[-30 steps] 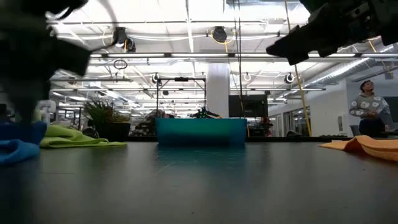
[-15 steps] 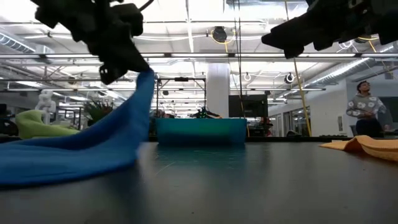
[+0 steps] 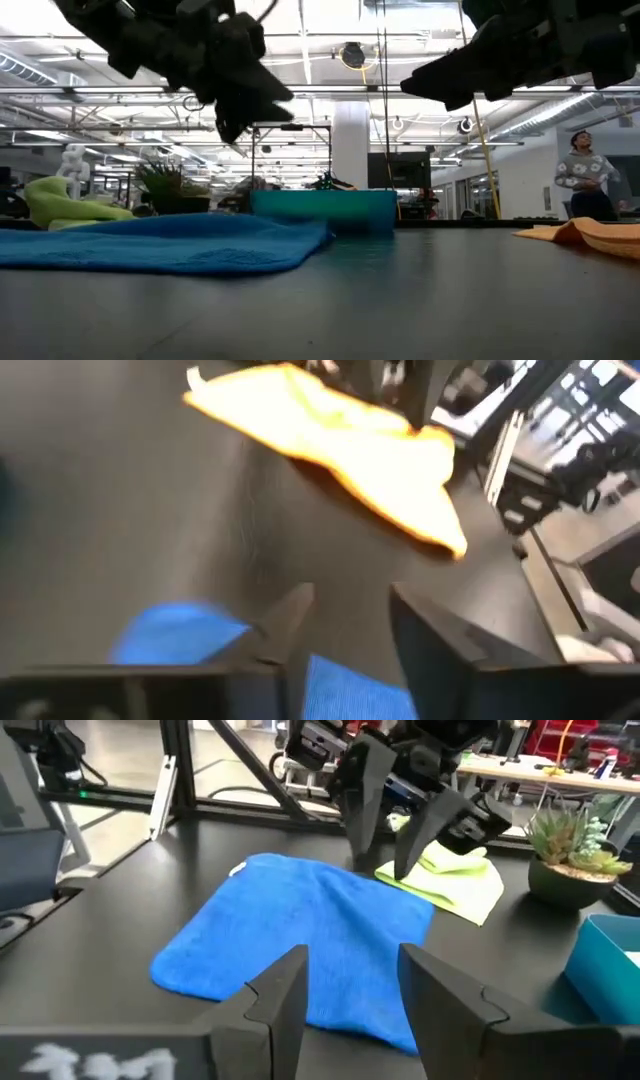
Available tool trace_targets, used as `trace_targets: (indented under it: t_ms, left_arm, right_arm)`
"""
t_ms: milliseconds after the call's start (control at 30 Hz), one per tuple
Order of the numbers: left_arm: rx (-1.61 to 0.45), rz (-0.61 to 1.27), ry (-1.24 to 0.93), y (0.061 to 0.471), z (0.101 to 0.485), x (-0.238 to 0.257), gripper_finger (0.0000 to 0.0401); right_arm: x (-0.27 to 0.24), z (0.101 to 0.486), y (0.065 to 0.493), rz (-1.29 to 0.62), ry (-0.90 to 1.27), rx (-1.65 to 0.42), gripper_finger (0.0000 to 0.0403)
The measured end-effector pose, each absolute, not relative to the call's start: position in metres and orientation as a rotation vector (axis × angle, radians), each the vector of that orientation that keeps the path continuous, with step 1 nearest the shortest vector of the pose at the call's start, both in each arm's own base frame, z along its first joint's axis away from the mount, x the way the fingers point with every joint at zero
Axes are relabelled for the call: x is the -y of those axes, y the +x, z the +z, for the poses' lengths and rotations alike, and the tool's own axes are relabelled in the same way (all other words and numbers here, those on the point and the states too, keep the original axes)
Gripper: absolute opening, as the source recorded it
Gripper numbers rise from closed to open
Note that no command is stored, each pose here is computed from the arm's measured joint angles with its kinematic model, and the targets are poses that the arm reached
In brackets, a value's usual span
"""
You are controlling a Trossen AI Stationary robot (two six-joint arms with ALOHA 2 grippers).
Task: Fold microfiber towels
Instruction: Fold the blue microfiber cloth
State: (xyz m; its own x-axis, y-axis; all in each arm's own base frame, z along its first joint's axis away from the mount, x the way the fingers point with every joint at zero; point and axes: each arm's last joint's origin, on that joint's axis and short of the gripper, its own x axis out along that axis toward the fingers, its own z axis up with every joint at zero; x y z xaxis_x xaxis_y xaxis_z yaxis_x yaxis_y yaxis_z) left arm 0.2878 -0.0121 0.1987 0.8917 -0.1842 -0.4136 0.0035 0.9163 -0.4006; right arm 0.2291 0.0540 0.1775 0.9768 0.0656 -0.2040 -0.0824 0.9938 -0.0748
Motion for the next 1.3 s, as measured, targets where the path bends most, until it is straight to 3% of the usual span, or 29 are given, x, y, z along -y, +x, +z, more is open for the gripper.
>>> trace_targets:
  t_ms: [133, 233, 433, 700, 1133, 1300]
  left_arm:
    - [-0.568, -0.112, -0.412, 0.292, 0.198, 0.014, 0.0206]
    - [-0.663, -0.126, -0.344, 0.287, 0.206, 0.026, 0.022]
    - [-0.969, -0.054, -0.218, 0.265, 0.214, 0.056, 0.0188]
    - [-1.352, 0.061, -0.301, 0.222, 0.203, 0.087, 0.014]
    - [-1.433, 0.055, -0.196, 0.194, 0.192, 0.124, 0.0132]
    - [-1.439, 0.034, -0.181, 0.186, 0.181, 0.129, 0.0159]
  right_arm:
    - [-0.055, 0.177, 0.229, 0.104, -0.078, -0.207, 0.0149]
    - [-0.06, 0.176, 0.23, 0.18, -0.074, -0.214, 0.0149]
    - [-0.068, 0.171, 0.24, 0.211, -0.083, -0.246, 0.0149]
    - [-0.093, 0.159, 0.278, 0.381, -0.111, -0.333, 0.0149]
    - [-0.126, 0.136, 0.341, 0.515, -0.13, -0.503, 0.0149]
    - [-0.126, 0.132, 0.341, 0.508, -0.128, -0.522, 0.0149]
